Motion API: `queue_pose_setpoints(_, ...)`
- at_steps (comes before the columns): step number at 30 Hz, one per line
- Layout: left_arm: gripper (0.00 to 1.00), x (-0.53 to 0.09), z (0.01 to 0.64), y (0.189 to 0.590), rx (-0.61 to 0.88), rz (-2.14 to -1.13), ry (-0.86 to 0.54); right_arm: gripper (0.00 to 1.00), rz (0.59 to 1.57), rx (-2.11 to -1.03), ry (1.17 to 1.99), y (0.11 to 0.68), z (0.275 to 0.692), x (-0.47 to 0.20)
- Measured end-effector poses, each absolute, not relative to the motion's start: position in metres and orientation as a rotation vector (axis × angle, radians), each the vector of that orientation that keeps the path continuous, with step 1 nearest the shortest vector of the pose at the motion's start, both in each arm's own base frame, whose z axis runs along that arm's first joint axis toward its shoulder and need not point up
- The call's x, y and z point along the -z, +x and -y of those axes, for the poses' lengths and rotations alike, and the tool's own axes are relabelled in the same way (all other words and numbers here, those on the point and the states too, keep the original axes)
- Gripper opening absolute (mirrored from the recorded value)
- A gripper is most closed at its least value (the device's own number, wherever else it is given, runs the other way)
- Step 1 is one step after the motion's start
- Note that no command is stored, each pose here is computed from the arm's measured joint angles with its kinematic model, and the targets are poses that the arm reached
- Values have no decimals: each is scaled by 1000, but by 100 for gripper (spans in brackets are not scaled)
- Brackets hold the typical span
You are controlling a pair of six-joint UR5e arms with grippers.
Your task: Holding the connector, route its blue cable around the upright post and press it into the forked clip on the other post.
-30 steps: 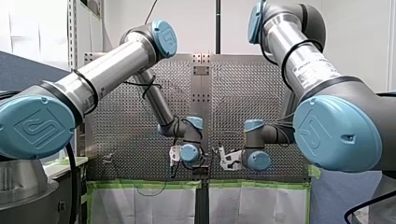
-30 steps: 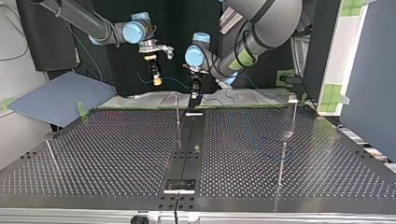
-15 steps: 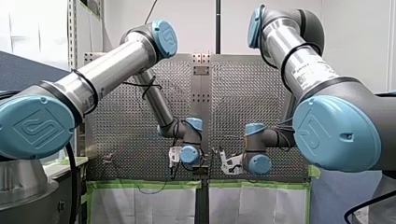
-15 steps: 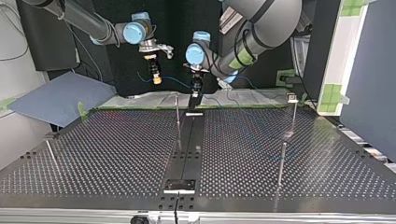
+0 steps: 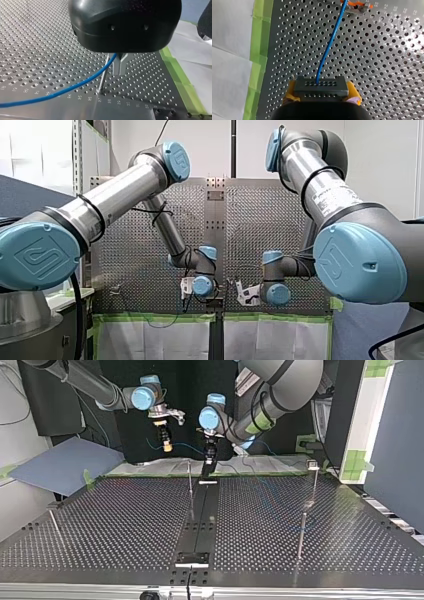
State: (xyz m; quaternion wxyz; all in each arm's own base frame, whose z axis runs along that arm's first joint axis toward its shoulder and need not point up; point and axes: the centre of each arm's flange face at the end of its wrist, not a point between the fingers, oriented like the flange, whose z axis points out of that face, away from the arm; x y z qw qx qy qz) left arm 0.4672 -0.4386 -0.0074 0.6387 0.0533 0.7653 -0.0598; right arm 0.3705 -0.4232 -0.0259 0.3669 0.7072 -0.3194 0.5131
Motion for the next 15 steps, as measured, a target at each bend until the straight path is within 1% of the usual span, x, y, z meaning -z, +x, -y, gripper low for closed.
queue_pose_setpoints(8, 0, 6, 442, 467, 145, -1734, 128, 0, 819, -1328, 1798, 370, 429, 23)
queue_pose_setpoints(15, 0, 4, 451, 464, 161, -1698, 137, 0, 807, -1349, 1763, 370, 435, 21)
